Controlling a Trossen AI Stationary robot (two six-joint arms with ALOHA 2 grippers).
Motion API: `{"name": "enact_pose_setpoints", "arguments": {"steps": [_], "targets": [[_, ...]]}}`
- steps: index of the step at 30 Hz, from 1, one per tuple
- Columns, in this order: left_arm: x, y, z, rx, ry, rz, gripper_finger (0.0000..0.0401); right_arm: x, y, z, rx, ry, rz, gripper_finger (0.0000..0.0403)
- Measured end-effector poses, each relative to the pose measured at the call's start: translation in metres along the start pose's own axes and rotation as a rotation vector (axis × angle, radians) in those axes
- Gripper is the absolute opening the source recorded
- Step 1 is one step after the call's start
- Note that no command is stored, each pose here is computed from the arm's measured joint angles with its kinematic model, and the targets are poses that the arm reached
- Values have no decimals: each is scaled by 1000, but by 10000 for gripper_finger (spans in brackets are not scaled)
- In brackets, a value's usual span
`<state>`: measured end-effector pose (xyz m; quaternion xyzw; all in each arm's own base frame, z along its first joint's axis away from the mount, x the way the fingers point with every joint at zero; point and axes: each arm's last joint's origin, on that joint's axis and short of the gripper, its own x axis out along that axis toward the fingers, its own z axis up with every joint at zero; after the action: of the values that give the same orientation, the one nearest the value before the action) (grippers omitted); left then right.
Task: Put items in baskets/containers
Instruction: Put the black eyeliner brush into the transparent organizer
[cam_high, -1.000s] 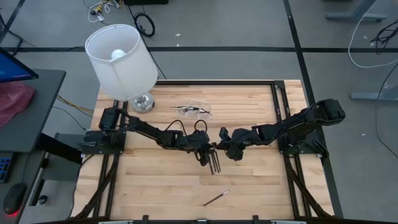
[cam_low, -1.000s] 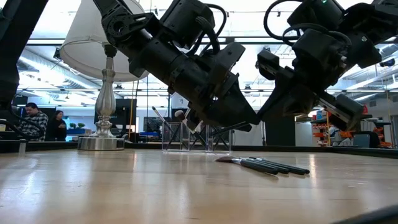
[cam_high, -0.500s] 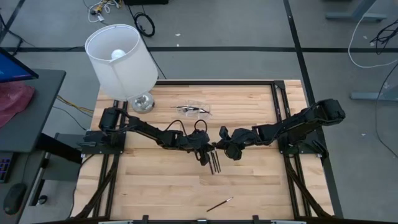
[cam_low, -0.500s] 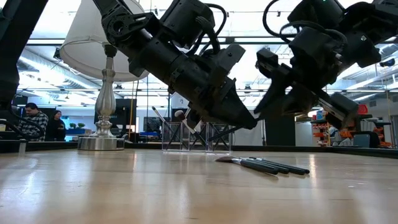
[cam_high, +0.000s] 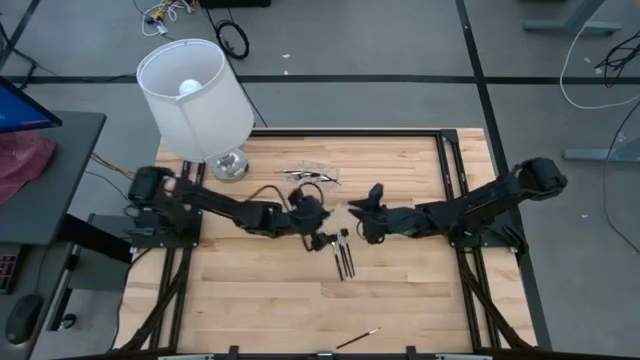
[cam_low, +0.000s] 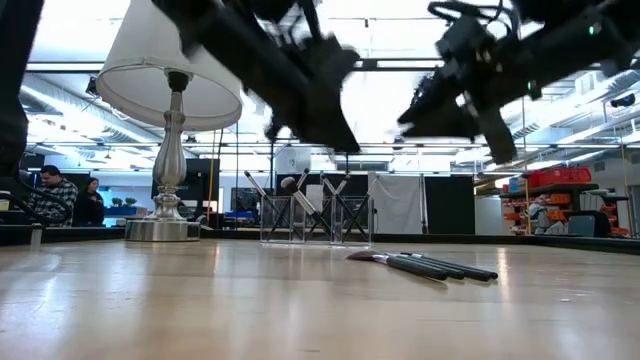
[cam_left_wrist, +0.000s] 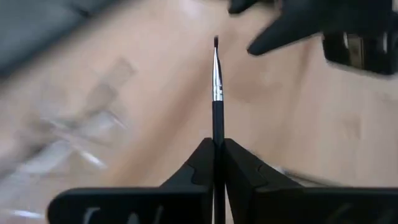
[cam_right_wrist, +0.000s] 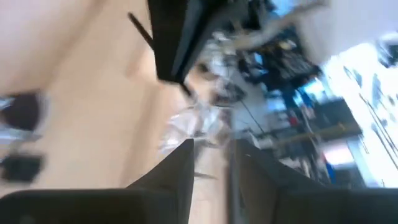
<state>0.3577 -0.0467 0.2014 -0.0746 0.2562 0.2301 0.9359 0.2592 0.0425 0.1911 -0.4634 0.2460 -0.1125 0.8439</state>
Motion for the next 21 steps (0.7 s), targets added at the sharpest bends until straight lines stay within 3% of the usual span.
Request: {"name": "enact_pose_setpoints", "arguments": {"steps": [6,8,11,15,21], "targets": [[-81,1,25,73,-207,275,14,-31,-38,-2,247,-123,-84,105],[-101,0,20,85,-271,344,14,-40,-48,-9,345,-242,-58,99],[-109,-1,-4,94,-304,363,18,-46,-55,-26,506,-524,57,92],[-92,9,-30,79,-319,307,23,-40,-56,-48,632,-713,114,89],[-60,34,-23,2,-492,-105,16,-17,-51,-58,752,-656,139,89]]}}
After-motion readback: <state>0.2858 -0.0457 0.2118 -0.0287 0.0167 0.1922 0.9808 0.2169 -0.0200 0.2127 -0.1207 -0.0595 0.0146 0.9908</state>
